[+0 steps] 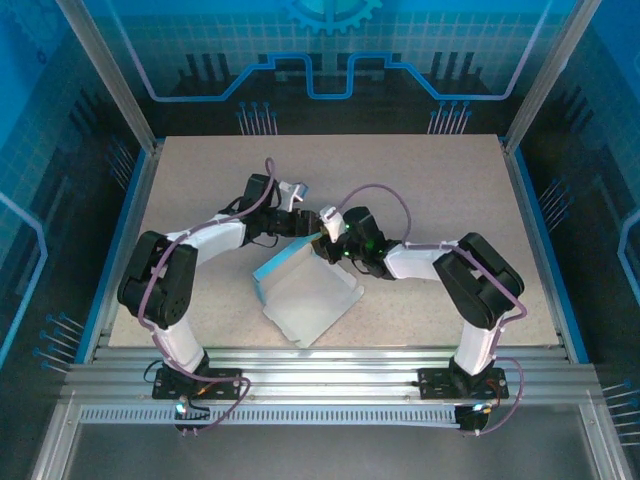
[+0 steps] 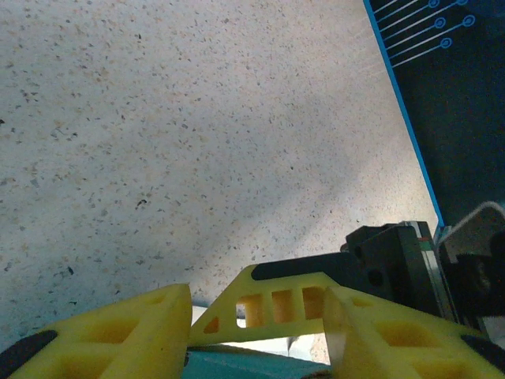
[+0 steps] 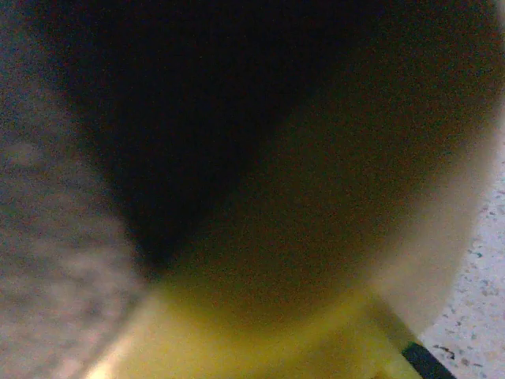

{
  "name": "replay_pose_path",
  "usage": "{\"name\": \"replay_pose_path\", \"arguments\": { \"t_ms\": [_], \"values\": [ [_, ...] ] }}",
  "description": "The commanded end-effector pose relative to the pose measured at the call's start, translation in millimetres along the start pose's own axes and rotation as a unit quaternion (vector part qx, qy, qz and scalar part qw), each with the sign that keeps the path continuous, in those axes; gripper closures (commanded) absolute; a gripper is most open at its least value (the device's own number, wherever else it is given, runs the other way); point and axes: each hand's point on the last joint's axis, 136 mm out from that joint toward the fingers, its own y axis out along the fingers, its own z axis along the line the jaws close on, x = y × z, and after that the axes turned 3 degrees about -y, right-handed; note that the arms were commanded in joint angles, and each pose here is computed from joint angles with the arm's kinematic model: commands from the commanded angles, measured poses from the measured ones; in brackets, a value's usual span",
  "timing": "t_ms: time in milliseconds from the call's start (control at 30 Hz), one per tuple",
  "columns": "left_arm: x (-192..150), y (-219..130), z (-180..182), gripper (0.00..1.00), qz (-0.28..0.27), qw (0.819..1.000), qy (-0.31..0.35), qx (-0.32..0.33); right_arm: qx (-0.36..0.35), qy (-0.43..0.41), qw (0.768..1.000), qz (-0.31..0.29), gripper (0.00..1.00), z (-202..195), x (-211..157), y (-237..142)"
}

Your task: Fold the paper box

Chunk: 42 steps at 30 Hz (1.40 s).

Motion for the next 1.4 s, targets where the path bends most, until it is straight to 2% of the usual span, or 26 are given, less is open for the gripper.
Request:
{"name": "replay_pose_path", "arguments": {
  "t_ms": [0, 300, 600, 800, 1000, 1033, 1267, 1367],
  "values": [
    [-5.4, 1.8, -2.4, 0.52, 0.021, 1.000, 0.008, -0.009, -0.044, -0.033, 0.998, 0.002, 0.81, -1.9, 6.1, 8.9],
    [-7.0, -2.1, -3.2, 0.52, 0.019, 1.000, 0.010, -0.003, -0.129, -0.081, 0.988, 0.032, 0.90, -11.9, 0.6, 4.7],
    [-8.2, -4.8, -6.0, 0.52, 0.019, 1.000, 0.008, -0.003, -0.232, -0.136, 0.962, 0.046, 0.92, -19.4, 4.6, 1.5],
    [-5.0, -7.2, -7.2, 0.52, 0.015, 1.000, 0.013, 0.002, -0.182, -0.113, 0.977, 0.021, 0.88, -0.8, 8.2, -2.2],
    [2.8, -9.8, -9.2, 0.50, 0.008, 1.000, 0.021, 0.012, -0.126, -0.064, 0.990, -0.010, 0.78, 12.4, 17.4, -17.2],
    [4.8, -10.4, -10.0, 0.49, 0.006, 1.000, 0.023, 0.013, -0.118, -0.058, 0.991, -0.004, 0.76, 14.4, 7.9, -21.2],
    [17.6, -18.1, -15.3, 0.46, 0.000, 0.999, 0.035, 0.034, -0.065, -0.005, 0.998, -0.023, 0.66, 31.2, 4.1, -49.3],
    [21.4, -26.5, -16.5, 0.43, 0.002, 0.996, 0.063, 0.058, -0.043, 0.029, 0.998, -0.029, 0.61, 36.8, -2.7, -64.6]
  ]
}}
